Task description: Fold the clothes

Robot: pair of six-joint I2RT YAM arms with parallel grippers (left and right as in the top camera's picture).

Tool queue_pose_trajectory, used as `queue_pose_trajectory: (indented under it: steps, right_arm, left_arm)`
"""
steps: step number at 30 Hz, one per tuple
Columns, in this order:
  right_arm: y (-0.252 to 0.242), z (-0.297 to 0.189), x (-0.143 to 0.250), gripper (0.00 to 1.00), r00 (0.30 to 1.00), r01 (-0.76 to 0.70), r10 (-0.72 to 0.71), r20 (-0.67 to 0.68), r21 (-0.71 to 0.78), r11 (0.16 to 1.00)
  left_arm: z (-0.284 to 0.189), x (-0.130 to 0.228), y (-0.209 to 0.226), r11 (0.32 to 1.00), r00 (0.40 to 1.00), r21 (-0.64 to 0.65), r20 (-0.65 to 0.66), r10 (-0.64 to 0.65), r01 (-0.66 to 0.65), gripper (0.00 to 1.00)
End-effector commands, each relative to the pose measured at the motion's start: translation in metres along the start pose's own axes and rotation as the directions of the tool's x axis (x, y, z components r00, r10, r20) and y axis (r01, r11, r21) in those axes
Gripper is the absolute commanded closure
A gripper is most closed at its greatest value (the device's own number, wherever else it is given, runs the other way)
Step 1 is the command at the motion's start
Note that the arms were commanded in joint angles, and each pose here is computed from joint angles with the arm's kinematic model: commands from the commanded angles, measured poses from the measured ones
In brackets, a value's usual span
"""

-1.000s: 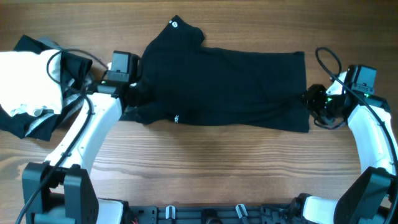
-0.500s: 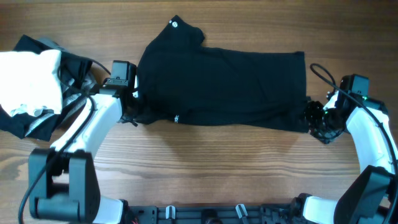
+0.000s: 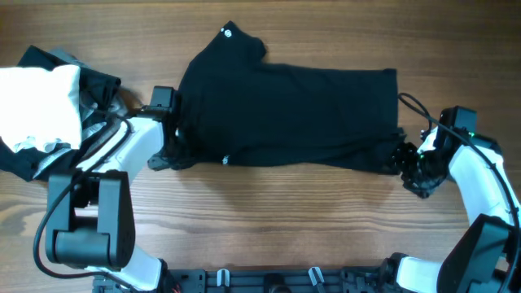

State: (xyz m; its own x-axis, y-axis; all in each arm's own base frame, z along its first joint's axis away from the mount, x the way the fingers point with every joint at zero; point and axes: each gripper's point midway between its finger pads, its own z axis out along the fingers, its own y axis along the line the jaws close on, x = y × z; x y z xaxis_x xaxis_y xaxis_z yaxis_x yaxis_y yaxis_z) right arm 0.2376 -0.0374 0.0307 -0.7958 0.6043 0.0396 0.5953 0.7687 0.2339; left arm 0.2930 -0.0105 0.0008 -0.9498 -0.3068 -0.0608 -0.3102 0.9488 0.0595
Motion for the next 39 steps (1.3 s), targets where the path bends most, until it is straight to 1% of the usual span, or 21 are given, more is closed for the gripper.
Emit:
queue_pose_trajectory:
  steps: [1,3,6,7,9,10,11,13,14,17,20,22,23,24,25,26,27,30,34,36,39]
  right_arm:
    - [0.006,0.020,0.014,0.24,0.997,0.063,-0.066,-0.031,-0.089,0.994]
    - [0.010,0.028,0.016,0.23,0.995,0.095,-0.098,-0.016,-0.133,0.987]
    - [0.020,0.036,0.018,0.31,0.994,0.112,-0.114,0.005,-0.211,0.971]
    - [0.022,0.037,0.019,0.40,0.992,0.122,-0.124,0.008,-0.230,0.965]
    - [0.023,0.037,0.020,0.77,0.992,0.125,-0.127,0.008,-0.237,0.963]
    - [0.022,0.037,0.020,0.92,0.992,0.124,-0.125,0.009,-0.230,0.965]
    - [0.018,0.037,0.018,0.96,0.994,0.107,-0.107,0.012,-0.203,0.973]
    - [0.006,0.034,0.011,0.96,0.999,0.052,-0.049,0.023,-0.119,0.992]
    - [-0.004,0.028,0.006,0.96,0.999,0.013,-0.011,0.033,-0.048,0.999]
    - [-0.015,0.010,0.000,0.96,0.999,-0.011,0.009,0.039,0.056,0.998]
    - [-0.017,-0.003,0.002,0.96,1.000,-0.020,0.019,0.014,0.085,0.996]
    - [-0.018,-0.004,0.006,0.96,0.998,-0.055,0.055,0.001,0.095,0.994]
    - [-0.018,-0.004,0.006,0.94,0.998,-0.068,0.068,0.000,0.096,0.993]
    - [-0.018,-0.004,0.005,0.78,0.998,-0.068,0.068,0.003,0.094,0.993]
    - [-0.018,-0.004,0.005,0.64,0.998,-0.067,0.067,0.006,0.094,0.993]
    - [-0.017,-0.004,0.003,0.55,0.998,-0.063,0.063,0.010,0.091,0.994]
    - [-0.016,-0.006,0.002,0.52,0.998,-0.059,0.058,0.014,0.089,0.994]
    - [-0.005,-0.013,-0.007,0.50,1.000,-0.003,0.002,0.031,0.045,0.999]
    - [0.032,-0.031,-0.018,0.44,0.989,0.135,-0.127,0.071,-0.123,0.983]
    - [0.040,-0.032,-0.018,0.41,0.989,0.139,-0.129,0.071,-0.167,0.976]
    - [0.042,-0.027,-0.018,0.39,0.990,0.137,-0.127,0.068,-0.171,0.976]
  left_arm:
    - [0.005,-0.003,0.030,0.991,0.992,-0.046,-0.011,-0.125,0.124,0.96]
    - [0.005,-0.003,0.031,0.990,0.991,-0.037,-0.017,-0.133,0.132,0.96]
    - [0.005,-0.003,0.031,0.990,0.991,-0.037,-0.017,-0.134,0.133,0.96]
    - [0.005,-0.003,0.031,0.990,0.991,-0.038,-0.018,-0.133,0.133,0.96]
    - [0.005,-0.003,0.031,0.990,0.991,-0.039,-0.019,-0.133,0.133,0.96]
    - [0.005,-0.003,0.031,0.990,0.991,-0.039,-0.020,-0.133,0.132,0.96]
    - [0.005,-0.001,0.032,0.990,0.991,-0.042,-0.024,-0.133,0.132,0.96]
    - [0.005,0.001,0.034,0.990,0.990,-0.051,-0.035,-0.135,0.133,0.96]
    - [0.004,0.004,0.037,0.989,0.989,-0.060,-0.043,-0.138,0.136,0.96]
    - [0.002,0.008,0.044,0.986,0.986,-0.075,-0.067,-0.153,0.148,0.96]
    - [-0.002,0.011,0.047,0.985,0.983,-0.084,-0.088,-0.161,0.153,0.96]
    - [-0.005,0.011,0.048,0.984,0.982,-0.088,-0.097,-0.160,0.152,0.96]
    - [-0.007,0.011,0.047,0.985,0.982,-0.085,-0.104,-0.160,0.152,0.96]
    - [-0.010,0.011,0.046,0.985,0.981,-0.079,-0.109,-0.160,0.152,0.96]
    - [-0.012,0.011,0.045,0.985,0.981,-0.077,-0.111,-0.160,0.152,0.94]
    - [-0.014,0.010,0.045,0.985,0.981,-0.075,-0.113,-0.160,0.152,0.87]
    - [-0.017,0.010,0.045,0.986,0.980,-0.076,-0.117,-0.159,0.151,0.81]
    - [-0.027,0.009,0.045,0.986,0.981,-0.077,-0.118,-0.156,0.148,0.69]
    - [-0.049,0.000,0.042,0.989,0.986,-0.047,-0.089,-0.142,0.139,0.61]
    - [-0.058,-0.004,0.035,0.990,0.988,0.000,-0.074,-0.138,0.138,0.59]
    - [-0.067,-0.007,0.026,0.988,0.989,0.060,-0.057,-0.139,0.143,0.56]
